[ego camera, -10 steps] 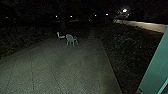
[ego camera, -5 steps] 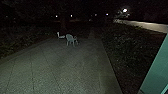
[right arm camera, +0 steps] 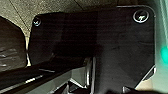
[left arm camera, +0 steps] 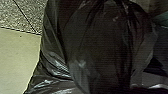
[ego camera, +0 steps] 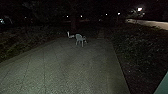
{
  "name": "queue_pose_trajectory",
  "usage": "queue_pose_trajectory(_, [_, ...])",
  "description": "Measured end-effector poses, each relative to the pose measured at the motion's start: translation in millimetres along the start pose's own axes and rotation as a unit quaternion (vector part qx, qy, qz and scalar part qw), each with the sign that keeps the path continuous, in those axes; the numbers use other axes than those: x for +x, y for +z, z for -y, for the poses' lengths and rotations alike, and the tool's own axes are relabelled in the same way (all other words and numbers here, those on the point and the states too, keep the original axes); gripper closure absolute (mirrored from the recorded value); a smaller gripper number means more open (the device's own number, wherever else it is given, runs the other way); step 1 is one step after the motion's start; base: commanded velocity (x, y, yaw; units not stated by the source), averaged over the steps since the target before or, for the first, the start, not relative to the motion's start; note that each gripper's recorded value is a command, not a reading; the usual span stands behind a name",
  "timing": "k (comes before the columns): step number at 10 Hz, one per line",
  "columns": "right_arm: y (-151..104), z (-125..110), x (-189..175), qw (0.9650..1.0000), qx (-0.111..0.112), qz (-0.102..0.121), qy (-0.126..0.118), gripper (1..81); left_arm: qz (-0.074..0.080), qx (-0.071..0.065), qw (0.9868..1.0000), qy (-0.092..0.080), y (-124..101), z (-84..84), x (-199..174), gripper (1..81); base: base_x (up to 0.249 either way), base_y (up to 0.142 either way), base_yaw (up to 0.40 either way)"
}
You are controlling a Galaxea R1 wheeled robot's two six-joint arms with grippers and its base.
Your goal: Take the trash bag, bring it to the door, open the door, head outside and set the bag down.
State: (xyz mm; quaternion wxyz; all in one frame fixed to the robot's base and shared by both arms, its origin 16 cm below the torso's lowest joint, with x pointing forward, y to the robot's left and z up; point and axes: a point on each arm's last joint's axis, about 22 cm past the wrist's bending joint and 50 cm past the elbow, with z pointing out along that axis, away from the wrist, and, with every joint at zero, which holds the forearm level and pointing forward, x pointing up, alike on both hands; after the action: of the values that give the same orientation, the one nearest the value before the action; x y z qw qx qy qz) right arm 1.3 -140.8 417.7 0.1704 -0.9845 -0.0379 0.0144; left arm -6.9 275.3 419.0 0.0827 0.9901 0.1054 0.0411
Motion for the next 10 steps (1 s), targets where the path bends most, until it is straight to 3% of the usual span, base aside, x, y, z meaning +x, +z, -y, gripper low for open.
queue_pose_trajectory(2, [0, -1, 1, 1.0000, -0.001, 0.001, -0.005, 1.0, -0.009, -0.013, 0.9998, -0.008, -2, -2.2, 15, 81.1, 0.000, 0.000, 0.000])
queue_pose_trajectory(5, [0, -1, 1, 1.0000, -0.001, 0.002, -0.005, 1.0, -0.036, -0.051, 0.9980, -0.015, -13, -11.4, 69, 81.1, 0.000, 0.000, 0.000])
queue_pose_trajectory(6, [0, -1, -1, 1.0000, 0.000, 0.005, -0.004, 1.0, -0.036, -0.055, 0.9977, -0.020, -20, -2.5, 85, 81.1, 0.000, 0.000, 0.000])
queue_pose_trajectory(8, [3, -1, -18, 0.9997, 0.001, 0.024, 0.004, 1.0, -0.037, -0.049, 0.9975, -0.036, -37, 29.0, 133, 81.1, 0.000, 0.000, 0.000])
queue_pose_trajectory(10, [4, -4, -41, 0.9985, 0.001, 0.052, 0.014, 1.0, -0.022, -0.047, 0.9970, -0.056, -52, 53.6, 167, 81.1, 0.000, 0.000, 0.000])
